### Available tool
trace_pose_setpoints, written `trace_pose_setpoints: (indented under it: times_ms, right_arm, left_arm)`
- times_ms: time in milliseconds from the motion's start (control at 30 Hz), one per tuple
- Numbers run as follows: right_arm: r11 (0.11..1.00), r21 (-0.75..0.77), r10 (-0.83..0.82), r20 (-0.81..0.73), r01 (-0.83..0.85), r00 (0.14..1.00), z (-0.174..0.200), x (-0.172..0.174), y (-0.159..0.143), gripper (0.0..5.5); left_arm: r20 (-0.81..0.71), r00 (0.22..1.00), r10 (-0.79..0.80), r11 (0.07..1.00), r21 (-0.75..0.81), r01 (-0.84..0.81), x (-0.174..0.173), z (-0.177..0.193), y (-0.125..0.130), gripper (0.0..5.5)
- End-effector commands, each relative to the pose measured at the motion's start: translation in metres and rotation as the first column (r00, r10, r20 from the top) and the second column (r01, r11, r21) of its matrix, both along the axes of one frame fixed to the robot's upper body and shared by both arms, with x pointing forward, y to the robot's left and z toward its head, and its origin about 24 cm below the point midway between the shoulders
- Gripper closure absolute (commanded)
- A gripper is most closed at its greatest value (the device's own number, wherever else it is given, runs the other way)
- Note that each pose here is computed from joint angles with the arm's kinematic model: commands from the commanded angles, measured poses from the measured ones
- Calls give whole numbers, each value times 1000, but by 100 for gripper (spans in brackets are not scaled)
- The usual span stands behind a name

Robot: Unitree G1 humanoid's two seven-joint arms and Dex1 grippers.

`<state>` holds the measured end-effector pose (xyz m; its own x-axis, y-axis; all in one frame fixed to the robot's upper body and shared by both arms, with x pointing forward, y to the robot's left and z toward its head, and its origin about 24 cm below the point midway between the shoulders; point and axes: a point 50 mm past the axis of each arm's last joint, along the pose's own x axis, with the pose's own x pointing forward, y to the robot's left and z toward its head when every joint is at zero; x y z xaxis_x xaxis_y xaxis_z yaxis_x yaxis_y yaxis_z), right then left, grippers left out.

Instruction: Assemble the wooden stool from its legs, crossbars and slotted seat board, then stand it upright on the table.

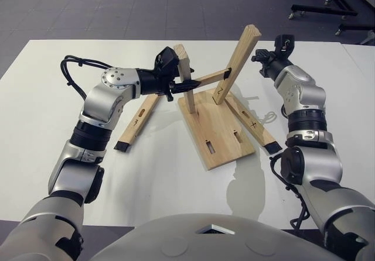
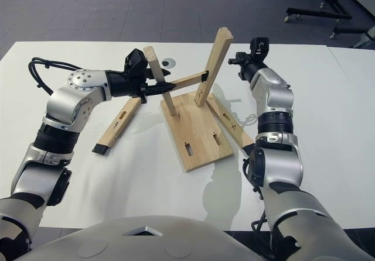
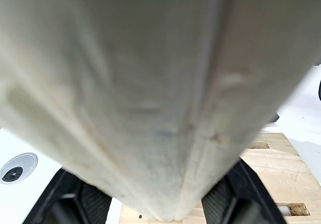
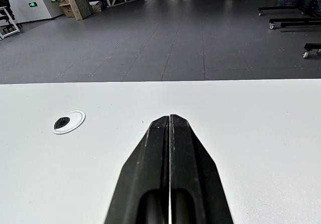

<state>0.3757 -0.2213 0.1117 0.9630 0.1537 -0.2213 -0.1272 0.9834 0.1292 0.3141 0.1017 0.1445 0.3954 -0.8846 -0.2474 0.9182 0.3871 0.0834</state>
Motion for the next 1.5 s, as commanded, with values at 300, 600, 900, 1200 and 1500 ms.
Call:
trace_pose_setpoints:
  times_ms: [300, 600, 900, 1200, 1500]
  right_arm:
    - [1000, 10, 11, -14, -11, 1000, -4, -1, 5, 550]
    - [1000, 3, 1, -16, -1, 1000, -3, -3, -2, 550]
    - [999, -18, -36, -9, 36, 999, 3, -5, -24, 550]
    - [998, -15, 59, -97, -61, 994, 7, -44, -70, 503]
    - [995, -55, 70, -190, -82, 979, 4, -88, -82, 358]
  left_arm:
    - [33, 997, 67, 998, 5, -67, 7, 20, 3, 165]
    - [-39, 999, 31, 994, -100, -35, -12, 36, 8, 41]
    - [-42, 991, 128, 975, -179, -134, -29, 65, 45, 12]
    - [-176, 923, 341, 848, -367, -383, -71, 72, 146, 10]
    - [-433, 516, 739, 536, -86, -840, -93, -29, 190, 10]
